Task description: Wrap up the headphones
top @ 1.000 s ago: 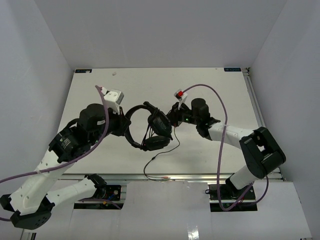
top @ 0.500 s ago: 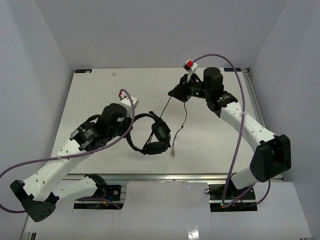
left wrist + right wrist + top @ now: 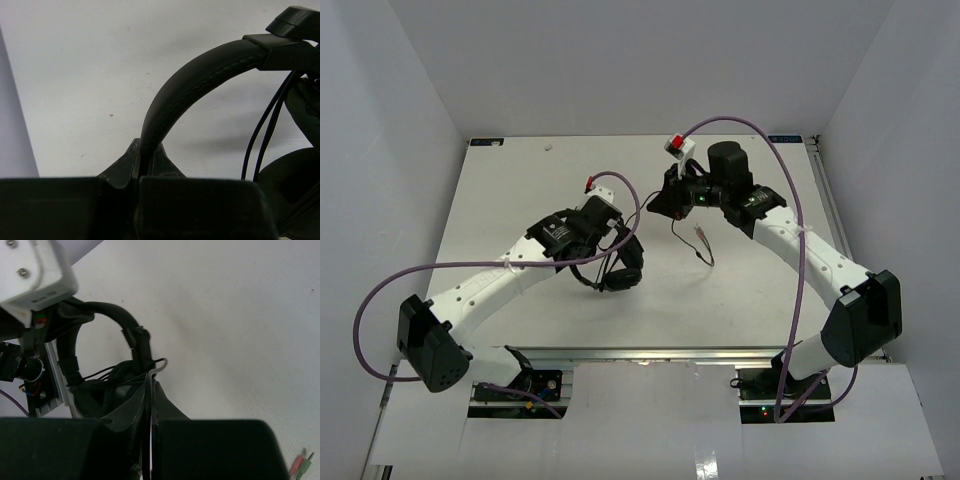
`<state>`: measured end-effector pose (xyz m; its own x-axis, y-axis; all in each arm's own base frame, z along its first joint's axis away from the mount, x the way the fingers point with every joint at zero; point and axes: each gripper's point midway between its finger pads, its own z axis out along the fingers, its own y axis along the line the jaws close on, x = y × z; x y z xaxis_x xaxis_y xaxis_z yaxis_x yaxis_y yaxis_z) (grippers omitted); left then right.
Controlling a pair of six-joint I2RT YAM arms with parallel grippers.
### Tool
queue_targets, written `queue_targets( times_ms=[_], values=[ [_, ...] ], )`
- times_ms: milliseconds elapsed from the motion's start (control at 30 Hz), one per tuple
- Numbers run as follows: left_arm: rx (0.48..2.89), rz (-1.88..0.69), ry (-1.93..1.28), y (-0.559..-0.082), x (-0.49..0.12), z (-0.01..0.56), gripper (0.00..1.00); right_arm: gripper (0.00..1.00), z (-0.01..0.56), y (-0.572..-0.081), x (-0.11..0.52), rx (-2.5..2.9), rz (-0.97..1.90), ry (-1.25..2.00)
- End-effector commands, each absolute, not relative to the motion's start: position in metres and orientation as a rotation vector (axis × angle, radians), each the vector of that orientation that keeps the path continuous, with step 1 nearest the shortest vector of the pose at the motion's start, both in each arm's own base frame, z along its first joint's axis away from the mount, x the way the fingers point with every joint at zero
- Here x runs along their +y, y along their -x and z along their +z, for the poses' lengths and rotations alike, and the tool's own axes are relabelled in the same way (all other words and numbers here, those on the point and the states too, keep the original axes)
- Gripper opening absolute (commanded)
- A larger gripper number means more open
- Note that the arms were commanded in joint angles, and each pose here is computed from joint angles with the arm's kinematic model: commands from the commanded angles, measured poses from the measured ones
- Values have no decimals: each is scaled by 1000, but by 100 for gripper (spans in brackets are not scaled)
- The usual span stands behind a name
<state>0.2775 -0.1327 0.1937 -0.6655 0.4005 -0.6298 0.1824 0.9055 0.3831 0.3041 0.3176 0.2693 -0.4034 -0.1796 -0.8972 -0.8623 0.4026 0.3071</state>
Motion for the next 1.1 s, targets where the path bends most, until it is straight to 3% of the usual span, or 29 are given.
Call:
queue_targets(
  times_ms=[0,167,600,1067],
  values=[
    [2183,449,-204,-306,-130,226,0,8,296,-269,337,1717,1070,945],
    [2194,388,-40,-321,-133,232,0,8,294,-231,356,1638,1139,952],
    [2060,33,219,-324,-138,280,0,8,227,-153,393,1636,1207,982],
    [1929,-432,299,-282,-153,313,0,12,174,-143,412,1621,1127,952]
  ],
)
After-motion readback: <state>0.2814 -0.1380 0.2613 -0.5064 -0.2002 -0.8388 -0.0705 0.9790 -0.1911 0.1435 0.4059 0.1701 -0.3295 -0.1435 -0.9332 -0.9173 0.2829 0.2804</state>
